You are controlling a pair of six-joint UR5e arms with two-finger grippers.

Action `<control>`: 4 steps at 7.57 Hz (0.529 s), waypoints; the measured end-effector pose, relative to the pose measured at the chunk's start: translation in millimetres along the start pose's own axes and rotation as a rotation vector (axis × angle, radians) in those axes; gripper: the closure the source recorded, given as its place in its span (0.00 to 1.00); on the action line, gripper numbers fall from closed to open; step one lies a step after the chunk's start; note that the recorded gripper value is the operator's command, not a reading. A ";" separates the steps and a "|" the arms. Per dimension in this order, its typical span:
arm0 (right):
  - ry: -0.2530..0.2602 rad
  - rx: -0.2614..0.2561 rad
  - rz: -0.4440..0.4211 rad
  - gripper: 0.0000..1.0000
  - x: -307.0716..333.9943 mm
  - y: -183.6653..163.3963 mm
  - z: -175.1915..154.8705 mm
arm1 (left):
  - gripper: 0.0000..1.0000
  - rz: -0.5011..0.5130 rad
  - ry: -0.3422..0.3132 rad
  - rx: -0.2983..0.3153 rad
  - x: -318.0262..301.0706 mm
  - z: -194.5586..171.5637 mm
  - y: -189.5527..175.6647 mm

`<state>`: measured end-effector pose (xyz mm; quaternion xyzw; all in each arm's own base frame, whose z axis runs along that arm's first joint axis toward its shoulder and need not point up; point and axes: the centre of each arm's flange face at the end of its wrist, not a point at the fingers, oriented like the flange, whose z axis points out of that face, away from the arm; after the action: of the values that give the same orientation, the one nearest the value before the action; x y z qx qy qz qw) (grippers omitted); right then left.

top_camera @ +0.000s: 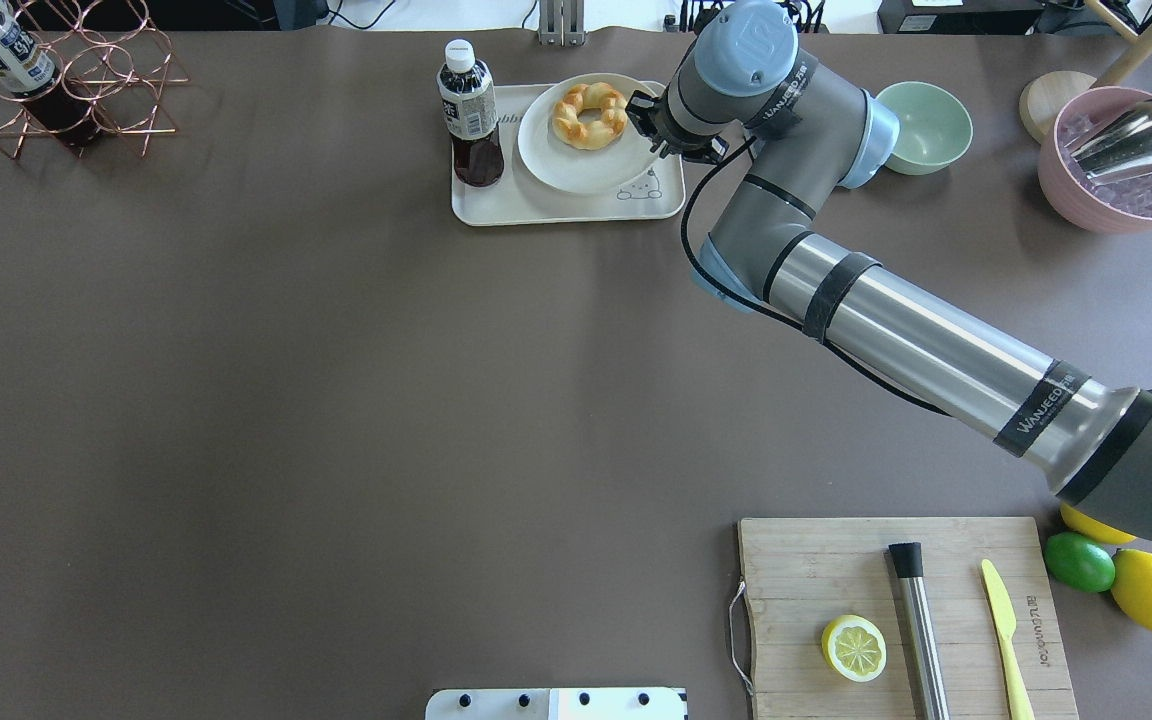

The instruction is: Place donut on tray

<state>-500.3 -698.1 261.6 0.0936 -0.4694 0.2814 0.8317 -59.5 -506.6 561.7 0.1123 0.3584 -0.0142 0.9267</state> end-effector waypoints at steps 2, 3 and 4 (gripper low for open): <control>-0.033 -0.077 0.000 0.00 6.7 8.7 -41.3 | 0.02 -0.018 -0.012 0.007 -28.7 -6.0 3.9; -0.031 -0.105 0.001 0.00 33.9 17.4 -72.2 | 0.02 -0.018 -0.019 0.007 -47.2 -7.3 7.3; -0.014 -0.122 -0.004 0.00 75.0 24.2 -104.3 | 0.02 -0.014 -0.026 0.008 -62.0 -8.6 10.7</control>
<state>-407.7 -605.9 265.0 0.0456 -0.4914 0.2498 0.8331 -110.0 -497.6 599.0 0.1133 0.3471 -0.0236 0.9307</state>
